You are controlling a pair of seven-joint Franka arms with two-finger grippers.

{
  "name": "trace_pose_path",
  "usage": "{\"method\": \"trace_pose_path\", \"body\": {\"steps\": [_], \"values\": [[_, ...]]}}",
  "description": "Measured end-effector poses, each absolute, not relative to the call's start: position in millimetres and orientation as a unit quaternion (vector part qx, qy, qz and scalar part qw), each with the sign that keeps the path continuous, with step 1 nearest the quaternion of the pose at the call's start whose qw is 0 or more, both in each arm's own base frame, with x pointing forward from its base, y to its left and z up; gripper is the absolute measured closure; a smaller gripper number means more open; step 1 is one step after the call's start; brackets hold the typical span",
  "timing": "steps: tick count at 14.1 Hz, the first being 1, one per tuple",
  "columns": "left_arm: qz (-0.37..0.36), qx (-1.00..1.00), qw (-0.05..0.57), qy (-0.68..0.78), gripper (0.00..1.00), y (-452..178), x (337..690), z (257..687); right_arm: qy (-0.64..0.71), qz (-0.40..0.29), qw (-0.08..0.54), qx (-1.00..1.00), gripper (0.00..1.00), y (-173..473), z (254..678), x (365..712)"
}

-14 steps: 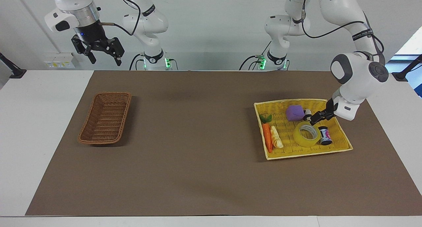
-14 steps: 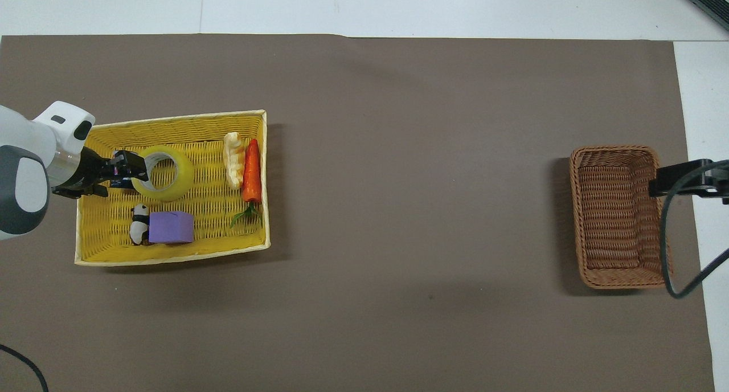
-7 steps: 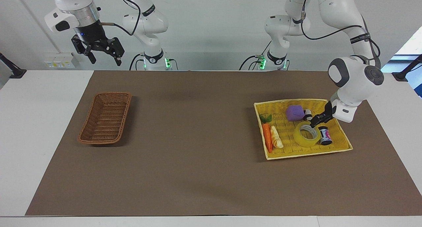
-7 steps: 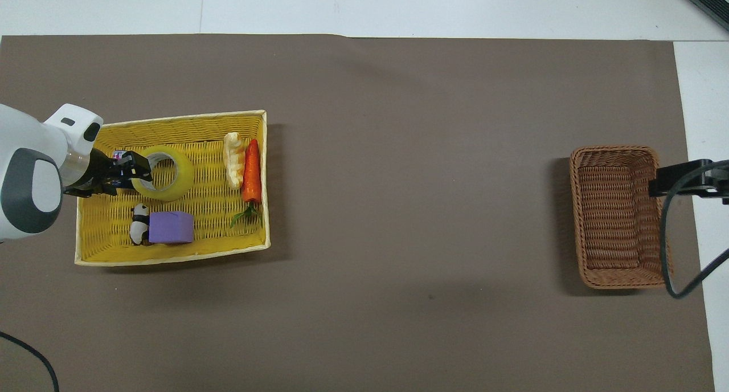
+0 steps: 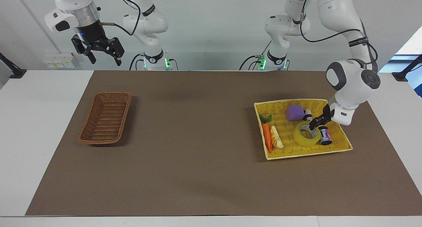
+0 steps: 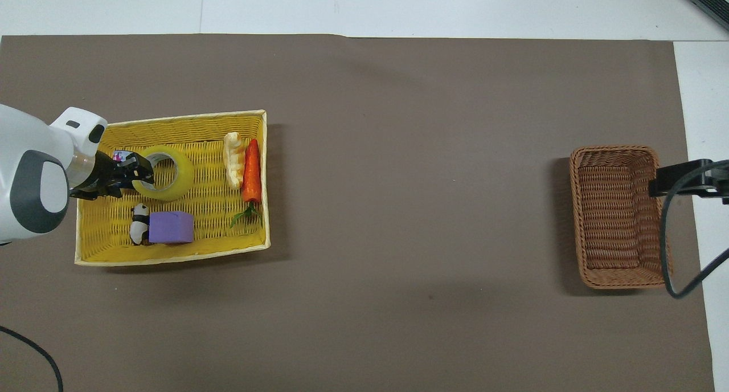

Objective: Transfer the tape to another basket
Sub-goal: 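Reach the left gripper down into the yellow basket onto the tape roll, then grasp the yellow tape roll with the left gripper and lift it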

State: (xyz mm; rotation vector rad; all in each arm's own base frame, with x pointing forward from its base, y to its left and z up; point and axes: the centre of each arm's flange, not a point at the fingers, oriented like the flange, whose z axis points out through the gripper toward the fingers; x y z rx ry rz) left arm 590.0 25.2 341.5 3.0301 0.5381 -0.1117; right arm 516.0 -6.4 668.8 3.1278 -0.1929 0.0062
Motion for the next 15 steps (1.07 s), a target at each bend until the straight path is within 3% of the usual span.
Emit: {"method": "trace_pose_path", "body": {"steps": [9,10,14,15], "values": [[-0.040,0.986,0.020,0.163,0.29,7.7,584.2,298.9,-0.062,0.002,0.004,0.998,0.00,-7.0,668.8,516.0],[-0.039,0.986,0.020,0.164,0.33,8.8,584.3,300.1,-0.062,0.002,0.004,0.998,0.00,-7.0,668.8,516.0],[-0.044,0.986,0.022,0.161,0.78,13.0,587.8,311.4,-0.063,0.002,0.004,0.998,0.00,-7.8,668.8,516.0],[-0.050,0.986,0.023,0.159,0.78,9.9,589.8,316.0,-0.063,0.002,0.004,0.998,0.00,-7.5,668.8,516.0]]}}
